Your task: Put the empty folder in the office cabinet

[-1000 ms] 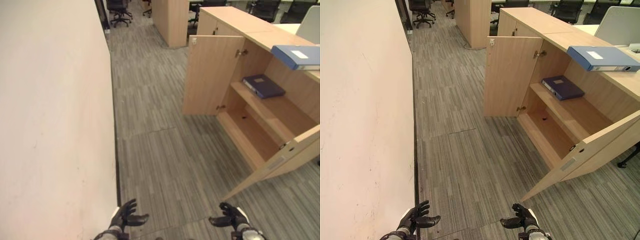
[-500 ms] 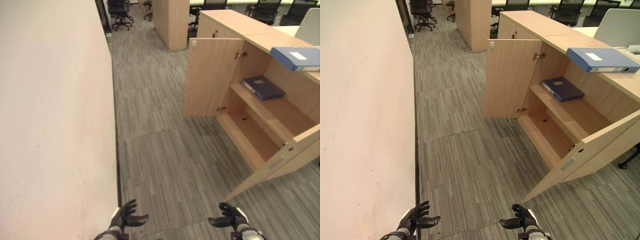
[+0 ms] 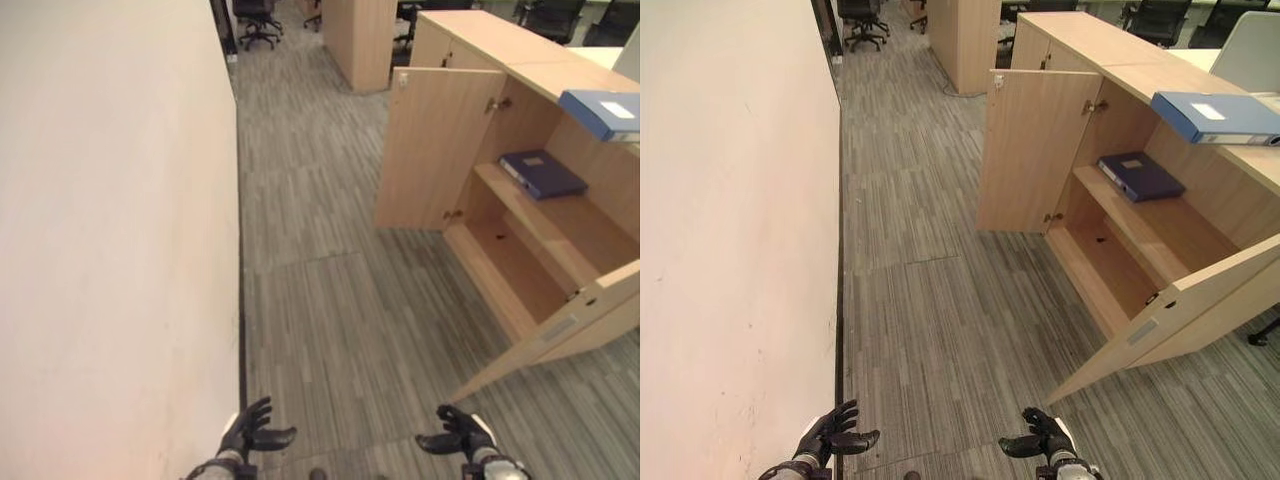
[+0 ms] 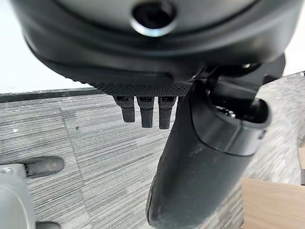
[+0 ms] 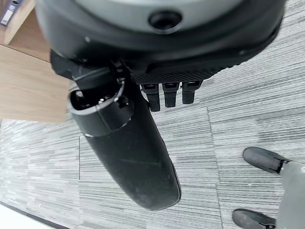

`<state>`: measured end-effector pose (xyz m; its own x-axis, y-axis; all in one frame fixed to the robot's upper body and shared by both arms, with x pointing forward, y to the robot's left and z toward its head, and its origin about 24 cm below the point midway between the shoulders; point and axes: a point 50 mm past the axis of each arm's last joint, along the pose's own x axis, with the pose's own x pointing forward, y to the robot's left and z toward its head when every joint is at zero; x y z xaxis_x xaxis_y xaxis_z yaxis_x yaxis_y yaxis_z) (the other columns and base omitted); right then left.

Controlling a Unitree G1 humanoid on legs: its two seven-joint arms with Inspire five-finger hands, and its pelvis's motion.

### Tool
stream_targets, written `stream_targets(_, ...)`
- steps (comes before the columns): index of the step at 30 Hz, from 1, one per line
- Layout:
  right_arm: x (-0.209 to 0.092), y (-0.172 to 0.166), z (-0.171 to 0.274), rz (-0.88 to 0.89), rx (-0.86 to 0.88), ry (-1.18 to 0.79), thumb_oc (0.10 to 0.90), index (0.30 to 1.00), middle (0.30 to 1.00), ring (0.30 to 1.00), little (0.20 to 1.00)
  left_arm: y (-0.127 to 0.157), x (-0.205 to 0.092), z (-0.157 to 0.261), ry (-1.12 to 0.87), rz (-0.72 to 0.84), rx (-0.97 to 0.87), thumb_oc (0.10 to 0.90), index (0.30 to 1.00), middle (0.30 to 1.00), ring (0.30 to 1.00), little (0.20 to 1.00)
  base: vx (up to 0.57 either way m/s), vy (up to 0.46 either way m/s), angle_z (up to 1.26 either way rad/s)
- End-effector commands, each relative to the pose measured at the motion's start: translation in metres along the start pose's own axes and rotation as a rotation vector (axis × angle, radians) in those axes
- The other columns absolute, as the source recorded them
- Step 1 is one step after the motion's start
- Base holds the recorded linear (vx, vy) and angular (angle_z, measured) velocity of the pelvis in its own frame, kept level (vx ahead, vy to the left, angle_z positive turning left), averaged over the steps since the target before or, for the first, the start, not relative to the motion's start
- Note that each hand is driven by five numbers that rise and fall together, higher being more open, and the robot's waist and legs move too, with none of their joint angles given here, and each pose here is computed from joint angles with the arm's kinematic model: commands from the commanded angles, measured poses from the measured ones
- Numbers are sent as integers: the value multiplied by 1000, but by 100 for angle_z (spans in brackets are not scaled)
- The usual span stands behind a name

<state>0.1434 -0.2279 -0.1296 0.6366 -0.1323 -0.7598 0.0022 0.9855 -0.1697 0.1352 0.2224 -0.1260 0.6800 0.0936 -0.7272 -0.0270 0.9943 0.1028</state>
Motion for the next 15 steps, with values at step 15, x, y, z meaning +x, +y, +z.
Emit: stream_targets(15,11,-23,65,-54,-65,-208,800,900,900,900,900,13,13,55,-192,42,-38,800,900,900,900,900,276,52,-20)
